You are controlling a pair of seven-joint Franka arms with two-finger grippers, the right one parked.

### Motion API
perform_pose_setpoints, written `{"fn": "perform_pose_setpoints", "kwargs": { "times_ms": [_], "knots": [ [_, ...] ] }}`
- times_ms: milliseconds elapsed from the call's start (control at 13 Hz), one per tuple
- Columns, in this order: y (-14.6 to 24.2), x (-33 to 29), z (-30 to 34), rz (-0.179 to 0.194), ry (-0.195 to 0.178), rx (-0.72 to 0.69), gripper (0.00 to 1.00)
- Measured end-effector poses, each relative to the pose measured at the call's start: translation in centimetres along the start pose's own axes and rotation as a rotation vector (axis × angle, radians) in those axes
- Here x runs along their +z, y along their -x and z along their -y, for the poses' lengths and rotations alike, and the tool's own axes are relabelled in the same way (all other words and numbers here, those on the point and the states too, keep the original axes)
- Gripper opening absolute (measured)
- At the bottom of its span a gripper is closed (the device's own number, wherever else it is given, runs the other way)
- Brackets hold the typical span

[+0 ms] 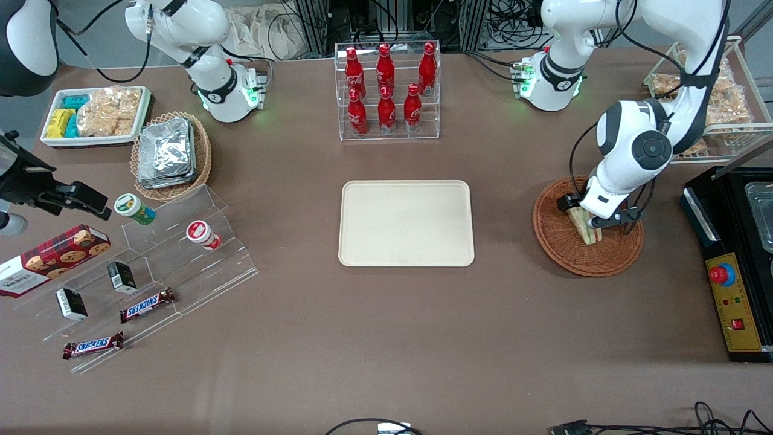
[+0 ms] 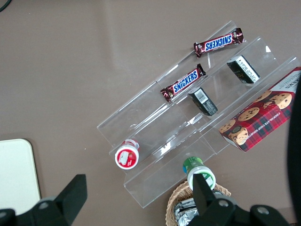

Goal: Place sandwich from basket to tray
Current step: 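Close the left gripper on the wrapped sandwich's upright edge, then lift the sandwich up out of the basket with the left gripper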

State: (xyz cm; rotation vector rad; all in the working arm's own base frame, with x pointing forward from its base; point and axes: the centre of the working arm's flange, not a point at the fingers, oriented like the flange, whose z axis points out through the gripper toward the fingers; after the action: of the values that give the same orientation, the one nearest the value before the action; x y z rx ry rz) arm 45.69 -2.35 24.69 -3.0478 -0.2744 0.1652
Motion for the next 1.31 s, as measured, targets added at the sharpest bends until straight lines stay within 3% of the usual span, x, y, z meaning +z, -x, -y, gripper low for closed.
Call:
{"fn": "perform_pose_setpoints", "kwargs": {
  "times_ms": [385, 846, 1077, 1308],
  "knots": [
    [-0.2, 0.6, 0.4, 0.0, -0.006, 0.005, 1.0],
    [-0.3, 0.4, 0.4, -0.008, -0.007, 0.017, 0.37],
    [-0.4, -1.5, 0.6, -0.008, -0.018, 0.019, 0.29],
    [-0.2, -8.4, 1.5, -0.024, -0.047, 0.046, 0.16]
  ]
}}
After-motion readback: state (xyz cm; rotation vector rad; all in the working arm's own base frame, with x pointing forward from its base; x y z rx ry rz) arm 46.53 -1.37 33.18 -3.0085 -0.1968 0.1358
